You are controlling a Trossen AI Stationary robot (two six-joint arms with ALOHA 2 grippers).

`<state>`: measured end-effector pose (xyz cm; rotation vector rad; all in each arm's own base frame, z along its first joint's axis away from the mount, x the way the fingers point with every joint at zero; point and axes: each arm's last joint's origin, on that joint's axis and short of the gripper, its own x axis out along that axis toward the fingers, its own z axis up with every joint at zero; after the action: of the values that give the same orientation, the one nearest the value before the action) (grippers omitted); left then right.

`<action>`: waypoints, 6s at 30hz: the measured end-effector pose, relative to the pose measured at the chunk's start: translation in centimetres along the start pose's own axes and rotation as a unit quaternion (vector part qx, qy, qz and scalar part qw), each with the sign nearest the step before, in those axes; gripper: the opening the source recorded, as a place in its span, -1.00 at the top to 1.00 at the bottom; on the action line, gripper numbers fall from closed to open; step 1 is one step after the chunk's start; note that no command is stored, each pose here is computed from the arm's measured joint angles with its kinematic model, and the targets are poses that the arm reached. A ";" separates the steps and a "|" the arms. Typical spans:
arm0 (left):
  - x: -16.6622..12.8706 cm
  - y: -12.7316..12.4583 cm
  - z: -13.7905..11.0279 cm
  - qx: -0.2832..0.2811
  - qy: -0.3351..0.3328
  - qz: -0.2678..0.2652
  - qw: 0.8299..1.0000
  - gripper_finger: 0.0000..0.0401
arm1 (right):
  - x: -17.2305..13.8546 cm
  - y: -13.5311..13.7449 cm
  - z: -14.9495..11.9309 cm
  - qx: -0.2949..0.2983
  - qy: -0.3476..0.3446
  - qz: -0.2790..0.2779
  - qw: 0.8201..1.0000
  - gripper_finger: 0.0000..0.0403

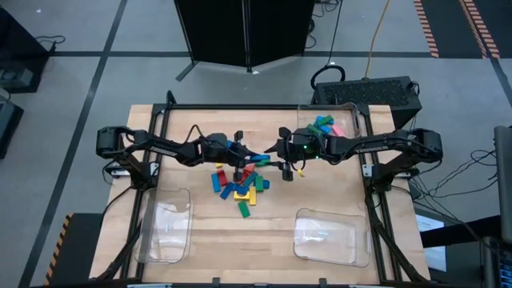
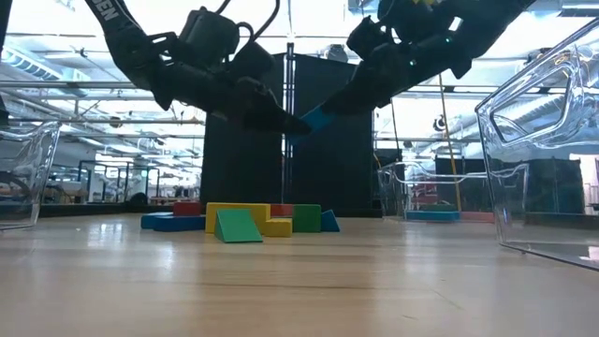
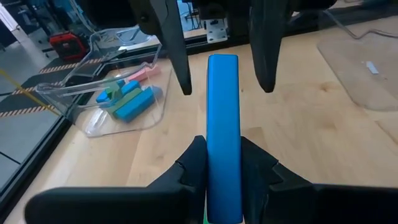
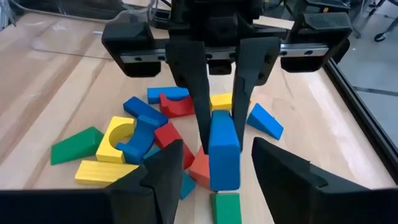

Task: Sort blocks by size
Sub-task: Put the blue rectangle block into the top transparent bin, then put the yellow rectangle block into the top transparent bin

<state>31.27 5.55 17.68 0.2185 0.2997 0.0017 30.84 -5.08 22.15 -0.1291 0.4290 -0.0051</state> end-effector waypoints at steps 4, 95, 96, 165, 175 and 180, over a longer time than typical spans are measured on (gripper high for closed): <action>0.0 0.0 0.0 0.000 -0.001 0.000 1.000 0.73 | 0.0 0.0 0.0 0.004 0.000 0.000 1.000 0.20; -1.5 4.7 -3.7 -0.061 0.140 0.095 0.984 0.31 | -12.8 -10.1 -8.7 0.224 0.441 -0.397 0.773 0.68; -1.5 4.7 -3.7 -0.061 0.140 0.095 0.984 0.31 | -12.7 -10.2 -8.9 0.225 0.442 -0.397 0.772 0.67; -4.9 4.6 -2.7 -0.561 0.378 0.357 0.644 0.31 | -11.8 -5.7 -3.9 0.193 0.184 -0.363 0.893 0.20; -4.8 3.9 -2.7 -0.609 0.360 0.384 0.594 0.31 | -11.5 -5.6 -4.4 0.188 0.178 -0.361 0.896 0.20; -4.9 3.9 -2.9 -0.604 0.369 0.388 0.590 0.27 | -11.5 -5.7 -4.3 0.188 0.171 -0.362 0.897 0.20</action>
<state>25.82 9.85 17.23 -1.0980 0.9499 1.1924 18.74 -10.85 23.80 0.1034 0.7026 -0.8559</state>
